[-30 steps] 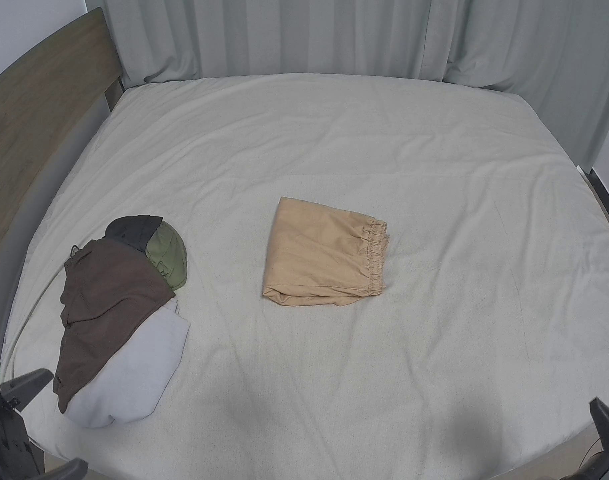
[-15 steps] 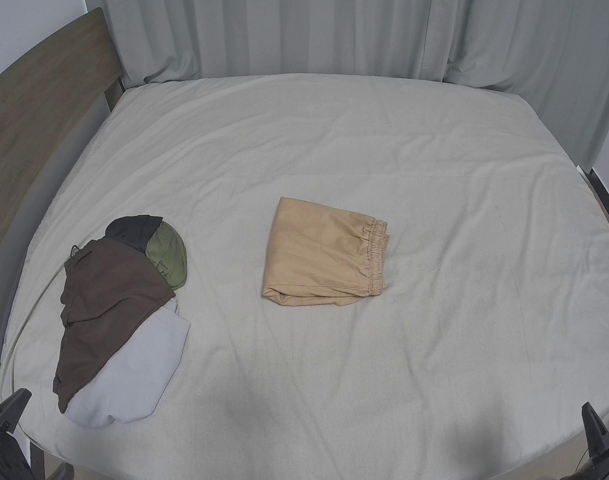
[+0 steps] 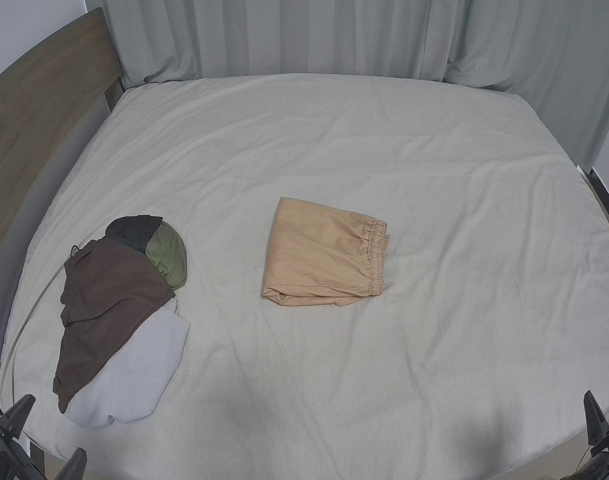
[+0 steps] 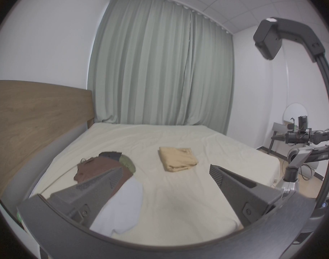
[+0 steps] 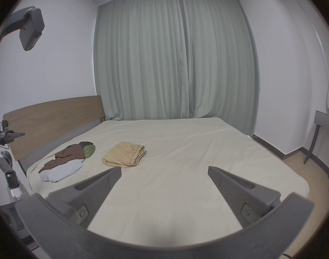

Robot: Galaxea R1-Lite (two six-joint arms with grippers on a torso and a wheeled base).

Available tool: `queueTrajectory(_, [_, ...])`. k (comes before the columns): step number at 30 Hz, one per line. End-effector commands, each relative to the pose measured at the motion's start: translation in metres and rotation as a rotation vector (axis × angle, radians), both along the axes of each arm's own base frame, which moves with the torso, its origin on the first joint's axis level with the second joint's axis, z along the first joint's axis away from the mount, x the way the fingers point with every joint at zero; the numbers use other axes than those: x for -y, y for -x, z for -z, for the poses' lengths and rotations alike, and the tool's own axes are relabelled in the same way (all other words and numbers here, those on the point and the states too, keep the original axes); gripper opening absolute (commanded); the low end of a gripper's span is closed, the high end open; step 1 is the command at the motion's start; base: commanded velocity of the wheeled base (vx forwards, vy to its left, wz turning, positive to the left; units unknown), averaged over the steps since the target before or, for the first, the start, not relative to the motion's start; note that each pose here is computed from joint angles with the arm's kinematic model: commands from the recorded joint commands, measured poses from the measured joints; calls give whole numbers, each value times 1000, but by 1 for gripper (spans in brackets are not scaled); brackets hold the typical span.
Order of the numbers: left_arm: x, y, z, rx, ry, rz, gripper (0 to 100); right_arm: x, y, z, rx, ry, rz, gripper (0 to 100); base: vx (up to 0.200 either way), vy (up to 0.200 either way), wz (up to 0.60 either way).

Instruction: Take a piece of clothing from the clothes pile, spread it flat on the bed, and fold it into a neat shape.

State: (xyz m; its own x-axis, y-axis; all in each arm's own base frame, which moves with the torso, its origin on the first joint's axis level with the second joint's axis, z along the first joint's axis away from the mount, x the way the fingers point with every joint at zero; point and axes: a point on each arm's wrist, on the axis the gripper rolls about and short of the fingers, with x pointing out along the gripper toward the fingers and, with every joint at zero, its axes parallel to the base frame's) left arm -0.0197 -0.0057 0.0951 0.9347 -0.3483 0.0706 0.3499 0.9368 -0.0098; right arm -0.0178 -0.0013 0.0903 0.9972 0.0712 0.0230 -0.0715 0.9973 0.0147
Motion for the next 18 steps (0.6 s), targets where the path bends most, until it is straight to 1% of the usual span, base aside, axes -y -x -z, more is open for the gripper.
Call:
queueTrajectory(1, [2,5,14,-29,-9,-33,100,-3,5,9,36,34,24,100,0,0,0])
queueTrajectory(3, [1,4,13,-19,9,-45,100,-3,5,9,39,26,5,100,0,0,0])
queueTrajectory(7, [1,4,12,-6,14,-71,100,-3,5,8,41,21,8,100,0,0,0])
queueTrajectory(9, [0,4,12,-4,14,-105,100,-3,5,8,40,18,-2,100,0,0,0])
queueTrajectory(10, [-1,4,12,-5,16,-128,100,-3,5,8,39,14,-2,100,0,0,0])
queueTrajectory(12, [-2,4,12,-3,20,-201,100,-3,5,8,40,0,16,100,0,0,0])
queueTrajectory(13, [-2,4,12,-3,21,-212,100,-2,5,8,40,0,21,100,0,0,0])
queueTrajectory(14, [-4,3,12,0,19,-271,100,-1,5,8,39,-16,78,100,0,0,0])
queueTrajectory(15, [-4,3,12,1,18,-286,100,-1,5,9,38,-23,98,100,0,0,0])
queueTrajectory(16, [-5,3,14,-15,-13,-322,100,0,5,9,37,-36,127,100,0,0,0])
queueTrajectory(17, [-6,3,19,-62,-37,-362,100,0,5,9,35,-36,124,100,0,0,0])
queueTrajectory(18, [-6,3,22,-86,-45,-380,100,0,5,9,37,-36,128,100,0,0,0])
